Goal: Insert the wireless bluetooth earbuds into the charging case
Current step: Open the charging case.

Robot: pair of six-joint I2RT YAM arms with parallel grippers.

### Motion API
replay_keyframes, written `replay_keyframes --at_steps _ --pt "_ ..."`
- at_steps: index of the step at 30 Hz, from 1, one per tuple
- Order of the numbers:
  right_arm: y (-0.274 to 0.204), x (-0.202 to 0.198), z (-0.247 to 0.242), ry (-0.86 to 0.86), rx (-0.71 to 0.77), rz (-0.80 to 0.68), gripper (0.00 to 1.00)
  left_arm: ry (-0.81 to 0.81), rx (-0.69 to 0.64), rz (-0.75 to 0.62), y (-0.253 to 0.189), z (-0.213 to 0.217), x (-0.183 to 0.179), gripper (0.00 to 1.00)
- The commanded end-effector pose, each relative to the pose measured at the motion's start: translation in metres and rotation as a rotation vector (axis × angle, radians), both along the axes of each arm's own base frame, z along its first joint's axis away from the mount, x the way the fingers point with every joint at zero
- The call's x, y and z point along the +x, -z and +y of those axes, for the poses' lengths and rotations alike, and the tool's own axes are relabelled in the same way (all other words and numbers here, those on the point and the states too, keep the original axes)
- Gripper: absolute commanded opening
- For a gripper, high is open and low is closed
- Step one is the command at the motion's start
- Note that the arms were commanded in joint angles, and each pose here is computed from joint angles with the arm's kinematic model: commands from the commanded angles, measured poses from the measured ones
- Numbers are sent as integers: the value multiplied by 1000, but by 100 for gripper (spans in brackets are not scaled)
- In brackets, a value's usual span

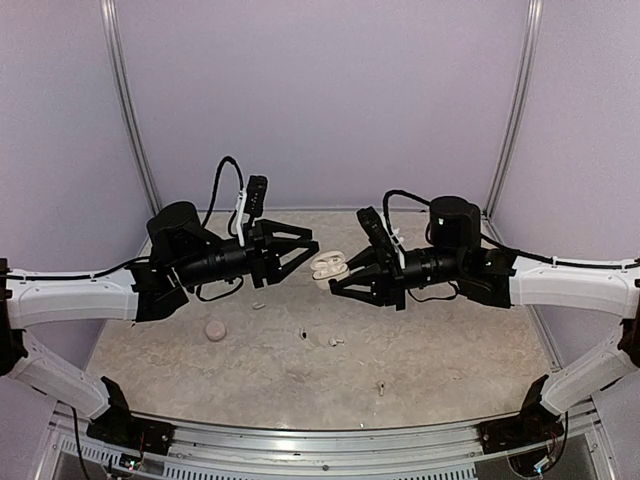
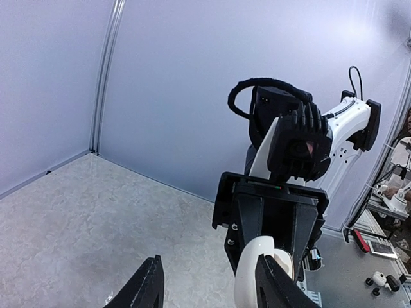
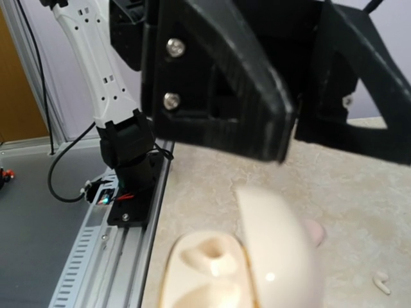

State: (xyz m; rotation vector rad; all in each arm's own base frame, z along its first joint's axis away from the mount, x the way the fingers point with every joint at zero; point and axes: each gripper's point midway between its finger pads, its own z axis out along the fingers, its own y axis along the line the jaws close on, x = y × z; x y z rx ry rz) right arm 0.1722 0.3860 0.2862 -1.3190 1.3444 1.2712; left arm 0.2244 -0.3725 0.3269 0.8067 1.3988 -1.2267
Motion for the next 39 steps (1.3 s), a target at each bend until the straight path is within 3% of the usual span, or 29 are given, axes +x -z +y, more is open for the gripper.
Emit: replay_keyframes --at_steps 1,6,12,20,34,39 --pt "-7 -7 -3 -14 16 -17 16 3 -26 -26 -9 1 1 51" --pt "-3 -4 -4 3 11 -4 16 45 -29 -88 -18 4 -14 57" --pt "-3 -5 -3 -3 14 -1 16 103 30 -92 -10 -10 -23 57" --pt "-6 -8 -4 -19 23 -4 15 83 54 -75 -2 -16 -15 56" --pt "-9 -17 -7 -55 32 -34 12 12 92 -16 11 -18 7 45" --pt "-8 -16 -9 -38 24 -45 11 16 94 2 15 -17 10 48"
